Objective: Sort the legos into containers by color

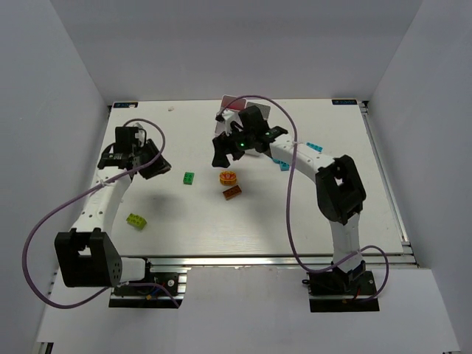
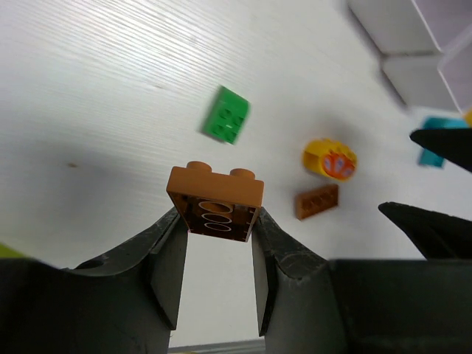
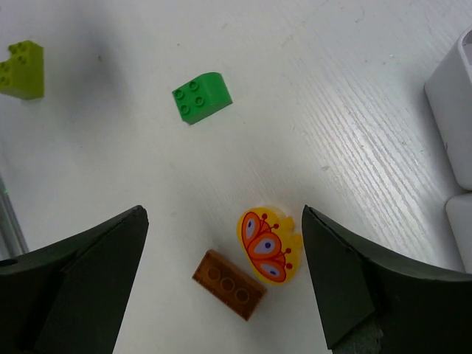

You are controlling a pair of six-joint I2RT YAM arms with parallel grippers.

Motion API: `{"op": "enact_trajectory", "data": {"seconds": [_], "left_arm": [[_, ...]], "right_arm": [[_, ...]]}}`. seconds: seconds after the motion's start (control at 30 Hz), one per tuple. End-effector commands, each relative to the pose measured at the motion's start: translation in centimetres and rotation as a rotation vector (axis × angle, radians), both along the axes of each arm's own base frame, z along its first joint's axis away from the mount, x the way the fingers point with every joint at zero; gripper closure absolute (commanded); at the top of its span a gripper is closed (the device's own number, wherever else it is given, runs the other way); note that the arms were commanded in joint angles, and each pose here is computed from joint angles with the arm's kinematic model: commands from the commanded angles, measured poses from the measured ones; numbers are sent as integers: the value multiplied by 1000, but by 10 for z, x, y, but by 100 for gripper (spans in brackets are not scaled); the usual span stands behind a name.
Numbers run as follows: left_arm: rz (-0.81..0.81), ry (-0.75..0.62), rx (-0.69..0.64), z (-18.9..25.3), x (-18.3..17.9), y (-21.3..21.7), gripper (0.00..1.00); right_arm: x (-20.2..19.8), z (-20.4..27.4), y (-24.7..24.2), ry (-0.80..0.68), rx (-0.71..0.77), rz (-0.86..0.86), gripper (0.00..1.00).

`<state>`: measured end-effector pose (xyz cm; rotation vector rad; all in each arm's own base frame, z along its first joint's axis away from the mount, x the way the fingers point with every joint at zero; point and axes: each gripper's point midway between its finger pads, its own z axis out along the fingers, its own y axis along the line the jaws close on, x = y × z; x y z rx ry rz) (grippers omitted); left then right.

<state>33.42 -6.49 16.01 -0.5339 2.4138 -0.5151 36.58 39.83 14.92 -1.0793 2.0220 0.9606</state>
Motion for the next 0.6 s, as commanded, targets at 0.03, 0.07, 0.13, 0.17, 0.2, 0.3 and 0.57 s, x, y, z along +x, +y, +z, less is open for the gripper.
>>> {"op": "enact_trajectory", "data": {"seconds": [0.03,0.07,0.13,0.17,0.2,0.3,0.57], "left_arm": [[151,52,220,8,-14,49,100],[164,54,233,8,-15,53,100],[214,42,262,13,-20,62,100],[231,41,273,13,-24,65,100],[253,31,274,16,-26,68,100],[313,-16,297,32,-37,77,100],[358,-62,313,48,-66,84,100]], "right_arm": [[-8,5,37,-8,-62,-104,11],[-2,2,40,-43,-96,-157,11],[-9,5,65,-30,-97,-215,11],[-4,5,68,-33,-109,-277,11],[-1,18,77,-39,-88,-312,12],[-6,20,96,-66,-68,-410,15],[-12,-31,110,26,-99,-555,11]]}}
